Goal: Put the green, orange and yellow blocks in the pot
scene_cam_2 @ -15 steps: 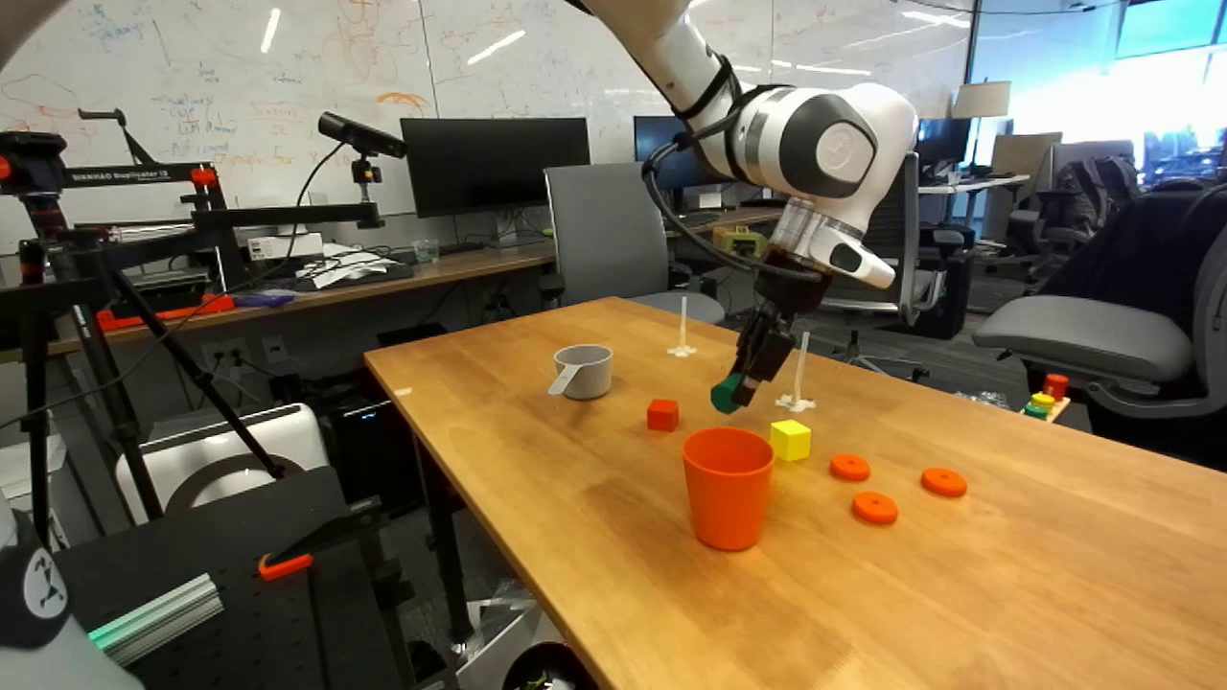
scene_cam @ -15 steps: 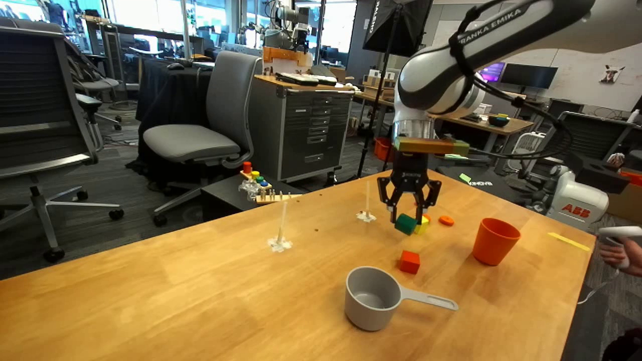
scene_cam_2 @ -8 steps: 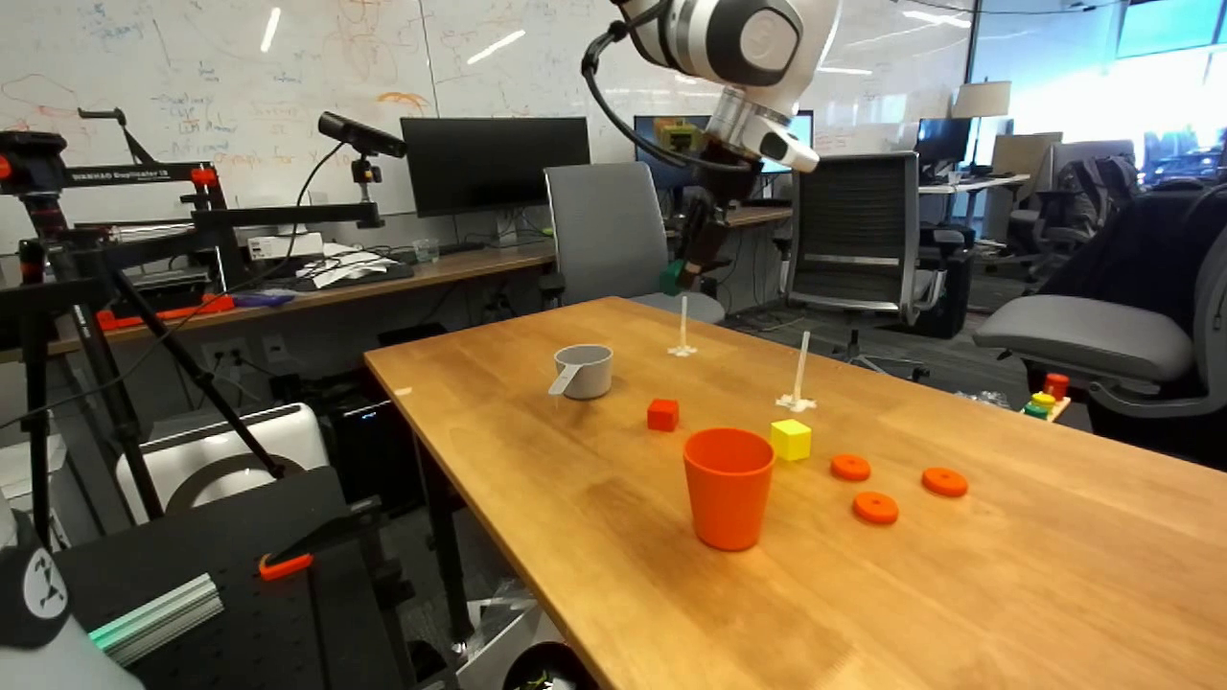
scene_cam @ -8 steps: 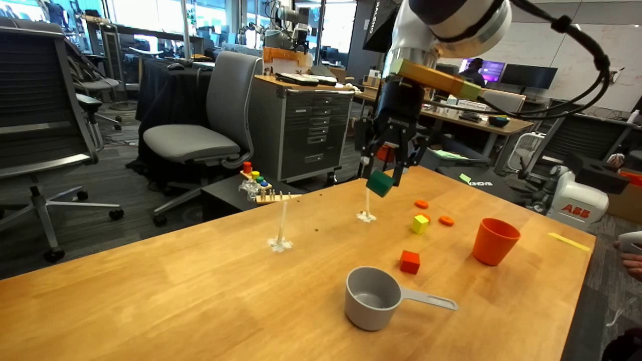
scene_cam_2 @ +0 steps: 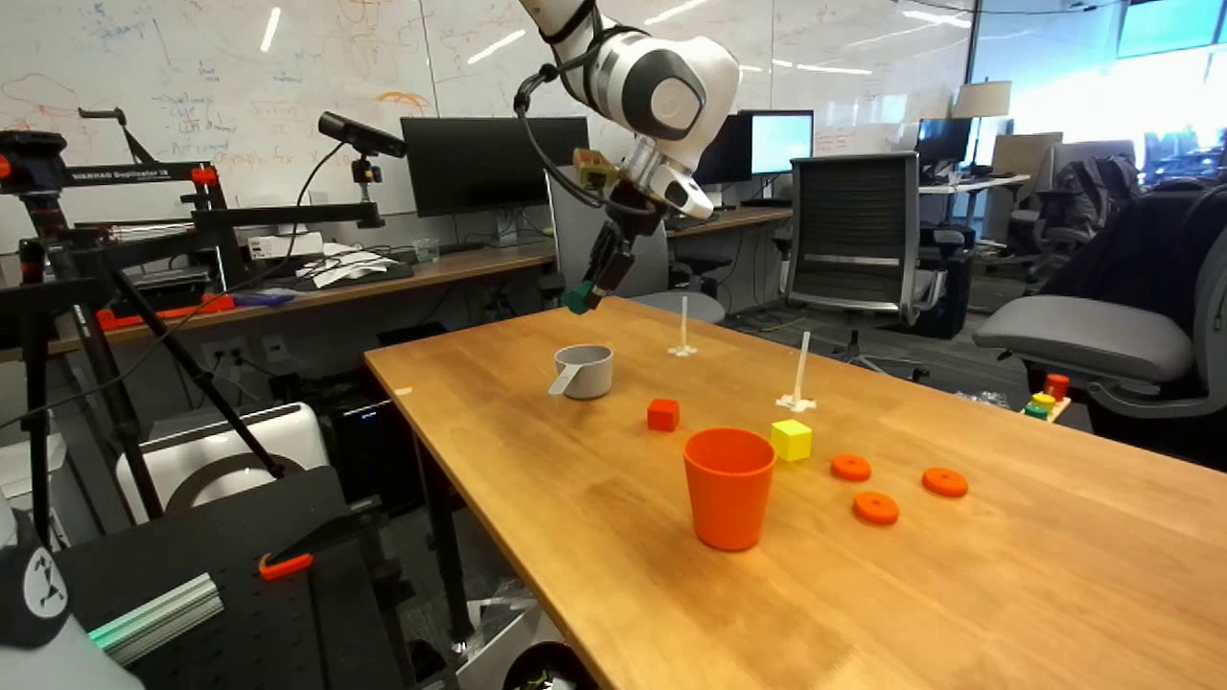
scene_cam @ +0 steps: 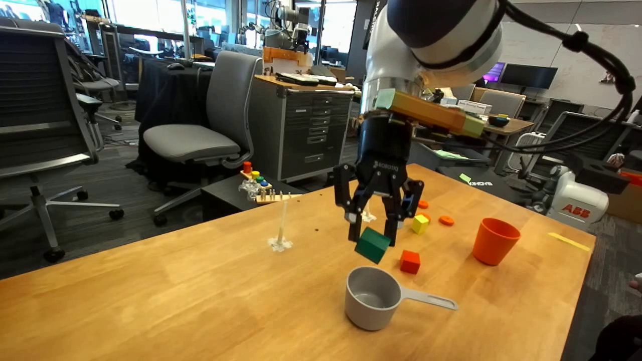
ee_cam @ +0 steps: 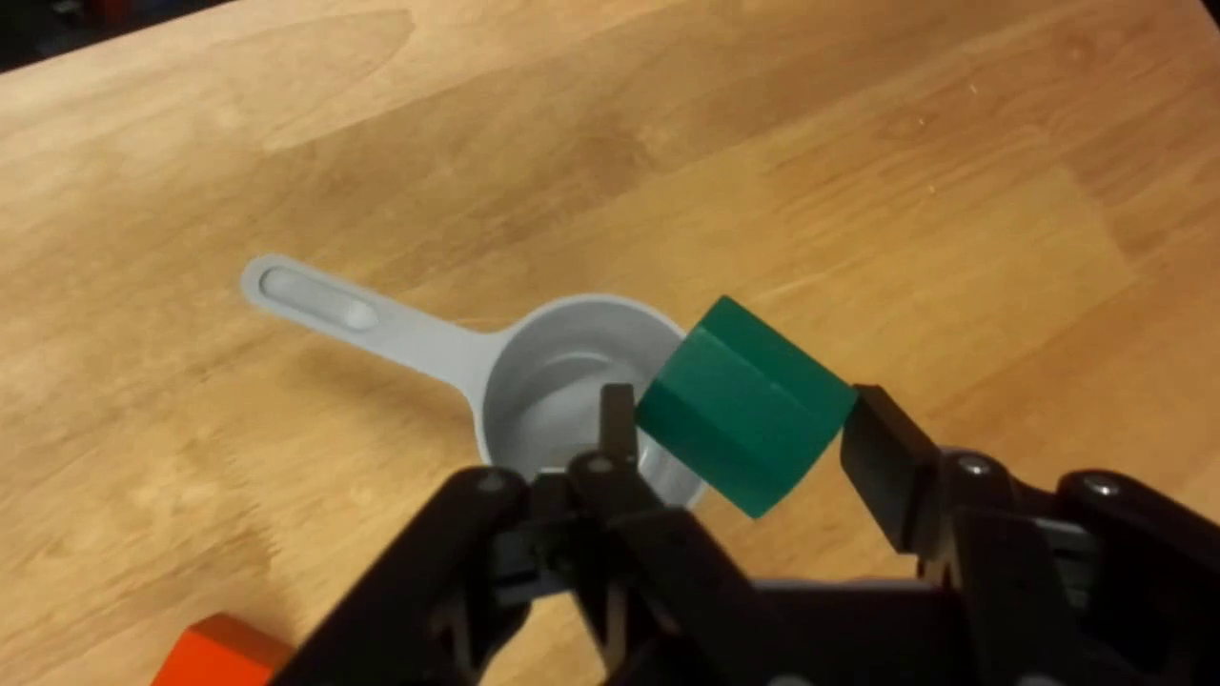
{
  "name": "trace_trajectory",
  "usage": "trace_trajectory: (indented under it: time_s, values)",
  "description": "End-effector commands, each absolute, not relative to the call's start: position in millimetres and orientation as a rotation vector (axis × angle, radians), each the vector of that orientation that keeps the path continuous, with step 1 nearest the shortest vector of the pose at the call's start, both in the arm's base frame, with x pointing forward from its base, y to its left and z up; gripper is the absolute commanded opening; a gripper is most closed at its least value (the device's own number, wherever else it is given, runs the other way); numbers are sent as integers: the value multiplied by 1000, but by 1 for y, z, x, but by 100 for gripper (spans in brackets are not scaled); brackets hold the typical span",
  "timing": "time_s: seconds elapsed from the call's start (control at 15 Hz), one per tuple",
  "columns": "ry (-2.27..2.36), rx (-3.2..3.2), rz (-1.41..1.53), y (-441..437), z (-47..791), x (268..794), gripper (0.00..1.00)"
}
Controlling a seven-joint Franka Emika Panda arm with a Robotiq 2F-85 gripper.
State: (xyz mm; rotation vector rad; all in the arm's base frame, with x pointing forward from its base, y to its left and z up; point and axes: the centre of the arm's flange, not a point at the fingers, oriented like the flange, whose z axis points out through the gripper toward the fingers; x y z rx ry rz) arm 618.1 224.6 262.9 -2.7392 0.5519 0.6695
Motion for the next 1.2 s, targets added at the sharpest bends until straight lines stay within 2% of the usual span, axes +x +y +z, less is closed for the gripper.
trace_trajectory:
  time_s: [0.0,0.27,1.0,1.07,1.13]
  values:
    - [505,-2736,744,245,231,602,32]
    - [500,-2751,787,245,209,598,32]
    - [508,-2817,733,222,219,610,32]
    - [529,-2822,731,220,218,610,82]
    - [529,-2835,726,217,218,610,84]
